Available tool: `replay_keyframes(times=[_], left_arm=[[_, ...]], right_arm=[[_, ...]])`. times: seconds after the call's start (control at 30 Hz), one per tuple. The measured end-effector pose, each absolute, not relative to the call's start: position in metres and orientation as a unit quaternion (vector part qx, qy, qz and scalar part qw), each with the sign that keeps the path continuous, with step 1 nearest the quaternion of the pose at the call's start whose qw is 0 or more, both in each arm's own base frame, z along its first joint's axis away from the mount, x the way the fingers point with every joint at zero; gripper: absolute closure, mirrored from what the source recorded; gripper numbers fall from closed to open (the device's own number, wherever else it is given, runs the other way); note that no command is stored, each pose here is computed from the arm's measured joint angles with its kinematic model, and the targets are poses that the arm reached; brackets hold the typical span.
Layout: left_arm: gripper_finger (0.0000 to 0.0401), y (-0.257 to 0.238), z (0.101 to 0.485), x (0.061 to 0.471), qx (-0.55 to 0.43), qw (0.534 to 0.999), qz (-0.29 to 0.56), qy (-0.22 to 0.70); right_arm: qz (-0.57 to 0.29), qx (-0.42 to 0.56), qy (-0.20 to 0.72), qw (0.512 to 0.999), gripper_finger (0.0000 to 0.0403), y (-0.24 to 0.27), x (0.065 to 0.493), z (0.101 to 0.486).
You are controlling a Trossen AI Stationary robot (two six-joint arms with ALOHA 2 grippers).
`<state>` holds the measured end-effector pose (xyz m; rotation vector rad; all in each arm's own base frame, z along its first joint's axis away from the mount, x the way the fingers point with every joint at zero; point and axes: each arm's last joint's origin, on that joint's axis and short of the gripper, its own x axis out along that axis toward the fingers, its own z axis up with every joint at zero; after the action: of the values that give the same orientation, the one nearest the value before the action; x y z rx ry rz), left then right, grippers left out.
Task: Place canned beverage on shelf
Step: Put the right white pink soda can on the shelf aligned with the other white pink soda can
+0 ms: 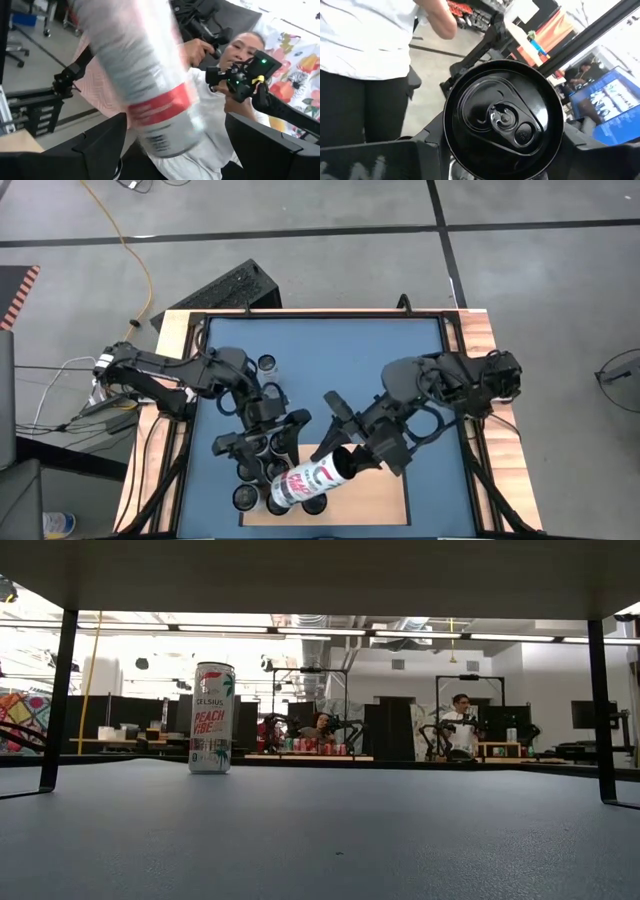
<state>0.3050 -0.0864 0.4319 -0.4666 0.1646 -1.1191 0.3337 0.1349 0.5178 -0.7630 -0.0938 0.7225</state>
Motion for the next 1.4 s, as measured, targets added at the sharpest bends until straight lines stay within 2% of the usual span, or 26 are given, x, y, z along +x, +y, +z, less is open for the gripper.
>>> replay_keyframes(times=[0.43, 1.4], left_arm=[[0.0076, -0.087, 0.43, 0.307, -0.249, 0.818, -0.509, 0.095], [0.0076, -0.088, 0.427, 0.308, -0.231, 0.837, -0.489, 0.085]], right_arm=[[0.362, -0.345, -0.056, 0.864, 0.0193, 0.11, 0.34, 0.52], [0.436, -0.296, -0.084, 0.846, 0.0193, 0.07, 0.375, 0.504]])
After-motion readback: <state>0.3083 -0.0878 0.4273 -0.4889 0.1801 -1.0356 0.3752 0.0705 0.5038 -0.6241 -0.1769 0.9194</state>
